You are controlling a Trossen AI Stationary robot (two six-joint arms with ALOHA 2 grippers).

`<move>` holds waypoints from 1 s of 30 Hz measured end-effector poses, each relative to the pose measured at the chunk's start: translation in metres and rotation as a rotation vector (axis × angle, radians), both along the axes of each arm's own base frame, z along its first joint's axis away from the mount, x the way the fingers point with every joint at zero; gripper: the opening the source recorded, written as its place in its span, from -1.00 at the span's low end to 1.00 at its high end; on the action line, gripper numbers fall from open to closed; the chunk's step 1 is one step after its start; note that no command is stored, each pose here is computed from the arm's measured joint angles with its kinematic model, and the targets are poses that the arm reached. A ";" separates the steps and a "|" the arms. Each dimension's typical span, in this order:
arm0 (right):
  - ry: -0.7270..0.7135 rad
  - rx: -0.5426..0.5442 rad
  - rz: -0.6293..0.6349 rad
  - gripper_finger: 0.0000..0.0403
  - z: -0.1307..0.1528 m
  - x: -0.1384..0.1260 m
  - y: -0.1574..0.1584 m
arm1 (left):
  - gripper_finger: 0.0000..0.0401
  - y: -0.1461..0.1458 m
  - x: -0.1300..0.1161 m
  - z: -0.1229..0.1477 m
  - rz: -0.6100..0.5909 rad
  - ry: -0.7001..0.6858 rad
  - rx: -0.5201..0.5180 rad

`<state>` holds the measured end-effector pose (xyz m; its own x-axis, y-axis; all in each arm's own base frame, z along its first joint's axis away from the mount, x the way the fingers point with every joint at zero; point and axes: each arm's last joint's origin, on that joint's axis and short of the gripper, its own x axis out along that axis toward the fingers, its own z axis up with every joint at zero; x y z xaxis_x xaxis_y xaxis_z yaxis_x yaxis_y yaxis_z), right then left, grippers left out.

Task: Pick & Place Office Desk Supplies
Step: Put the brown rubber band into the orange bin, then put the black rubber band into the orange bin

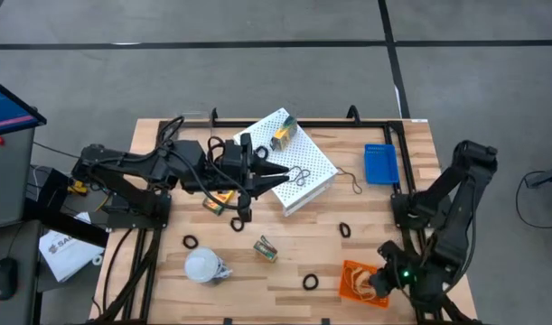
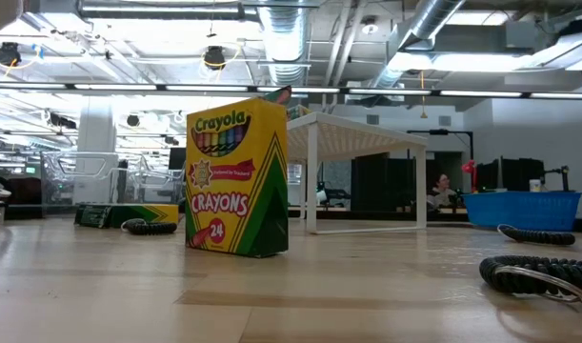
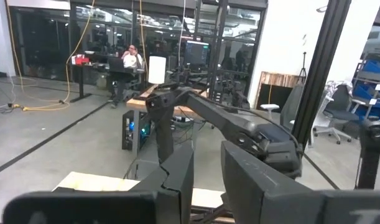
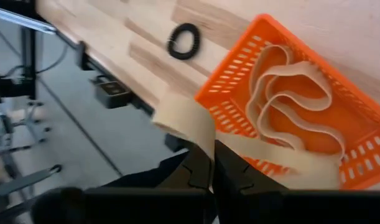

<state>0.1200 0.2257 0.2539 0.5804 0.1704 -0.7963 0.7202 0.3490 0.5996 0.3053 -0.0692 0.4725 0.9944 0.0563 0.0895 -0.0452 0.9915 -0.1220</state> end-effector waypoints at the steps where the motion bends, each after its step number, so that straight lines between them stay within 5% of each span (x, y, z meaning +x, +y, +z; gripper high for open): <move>1: 0.008 -0.012 0.000 -1.00 -0.004 0.001 0.003 | -0.63 0.000 0.000 0.000 0.000 -0.001 0.000; 11: 0.140 -0.136 -0.012 -1.00 -0.044 0.008 0.018 | -0.63 0.000 0.000 0.000 -0.002 -0.003 -0.019; 20: 0.197 -0.175 0.016 -0.99 -0.053 0.011 0.019 | -0.63 0.000 0.000 0.000 -0.003 -0.003 -0.023; 30: 0.194 -0.165 0.002 -0.38 -0.043 0.010 0.009 | -0.63 0.000 0.000 -0.001 -0.005 0.004 -0.043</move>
<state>0.1301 0.2343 0.2111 0.4138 0.0303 -0.9099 0.8153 0.4324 0.3852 0.3054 -0.0694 0.4719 0.9950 0.0551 0.0835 -0.0407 0.9855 -0.1645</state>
